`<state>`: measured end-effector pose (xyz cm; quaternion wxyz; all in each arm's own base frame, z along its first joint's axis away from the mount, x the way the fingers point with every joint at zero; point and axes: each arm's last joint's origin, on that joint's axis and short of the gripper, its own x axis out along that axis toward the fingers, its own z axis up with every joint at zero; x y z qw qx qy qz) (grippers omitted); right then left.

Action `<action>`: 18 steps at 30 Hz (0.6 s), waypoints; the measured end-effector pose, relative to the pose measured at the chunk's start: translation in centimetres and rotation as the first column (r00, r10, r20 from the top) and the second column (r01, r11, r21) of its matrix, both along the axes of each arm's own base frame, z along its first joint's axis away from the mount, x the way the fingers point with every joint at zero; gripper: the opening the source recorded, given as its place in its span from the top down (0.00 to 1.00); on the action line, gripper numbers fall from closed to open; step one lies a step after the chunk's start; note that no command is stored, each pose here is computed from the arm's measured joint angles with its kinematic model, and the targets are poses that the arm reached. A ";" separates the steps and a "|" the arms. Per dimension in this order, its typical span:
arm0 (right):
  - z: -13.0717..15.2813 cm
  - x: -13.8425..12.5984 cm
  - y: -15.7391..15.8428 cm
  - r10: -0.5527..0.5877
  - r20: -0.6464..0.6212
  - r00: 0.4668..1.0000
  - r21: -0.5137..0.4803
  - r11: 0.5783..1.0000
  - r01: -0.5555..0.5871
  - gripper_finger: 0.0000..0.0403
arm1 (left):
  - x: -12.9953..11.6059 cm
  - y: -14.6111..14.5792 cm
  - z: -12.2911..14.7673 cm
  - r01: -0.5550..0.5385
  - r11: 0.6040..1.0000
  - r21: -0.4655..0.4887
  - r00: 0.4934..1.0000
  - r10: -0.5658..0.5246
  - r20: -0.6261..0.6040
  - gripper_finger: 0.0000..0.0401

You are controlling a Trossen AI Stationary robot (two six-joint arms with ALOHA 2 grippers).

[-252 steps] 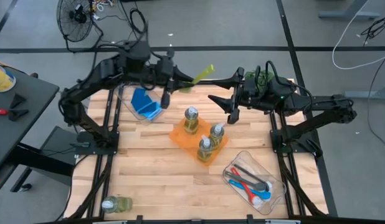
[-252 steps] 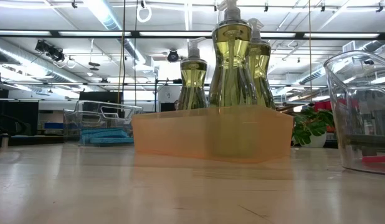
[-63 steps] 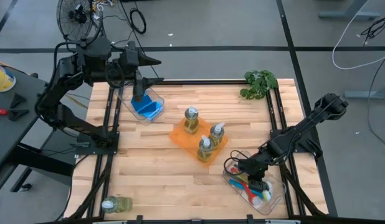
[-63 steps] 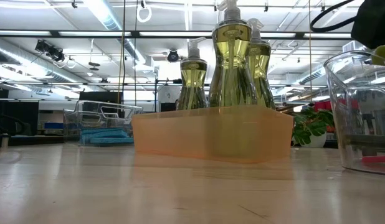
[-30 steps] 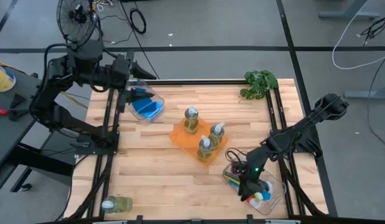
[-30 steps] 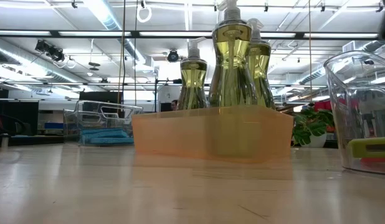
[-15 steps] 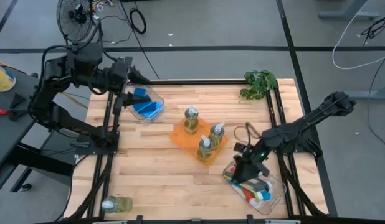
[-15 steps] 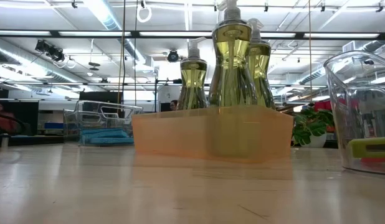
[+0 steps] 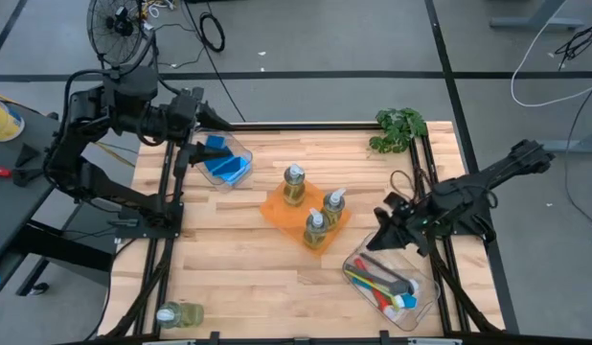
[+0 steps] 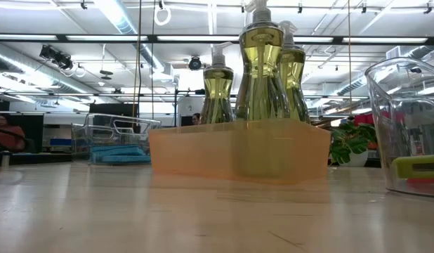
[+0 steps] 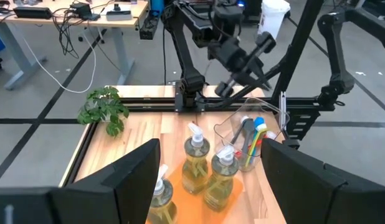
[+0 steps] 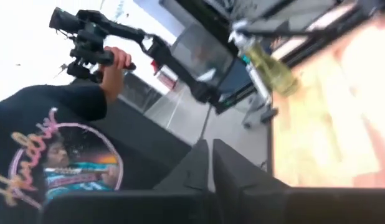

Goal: Pick & Place Kitchen Sink Supplies
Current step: Put the yellow dish soap into the orange bin

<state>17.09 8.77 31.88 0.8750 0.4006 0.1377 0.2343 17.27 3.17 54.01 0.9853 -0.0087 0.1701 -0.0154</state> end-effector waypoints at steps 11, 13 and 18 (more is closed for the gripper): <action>0.9 -2.1 -1.8 -0.196 0.145 0.970 -0.215 0.951 0.224 0.99 | 0.0 0.0 0.0 -0.002 1.000 0.001 1.000 0.002 0.001 0.29; 1.0 -2.4 -2.0 -0.227 0.184 0.956 -0.274 0.923 0.271 0.99 | 0.0 0.0 0.0 -0.009 1.000 0.004 1.000 0.009 0.000 0.29; 1.5 -3.1 -2.8 -0.290 0.302 0.908 -0.406 0.822 0.398 1.00 | 0.0 0.0 0.0 -0.010 1.000 0.005 1.000 0.010 0.001 0.29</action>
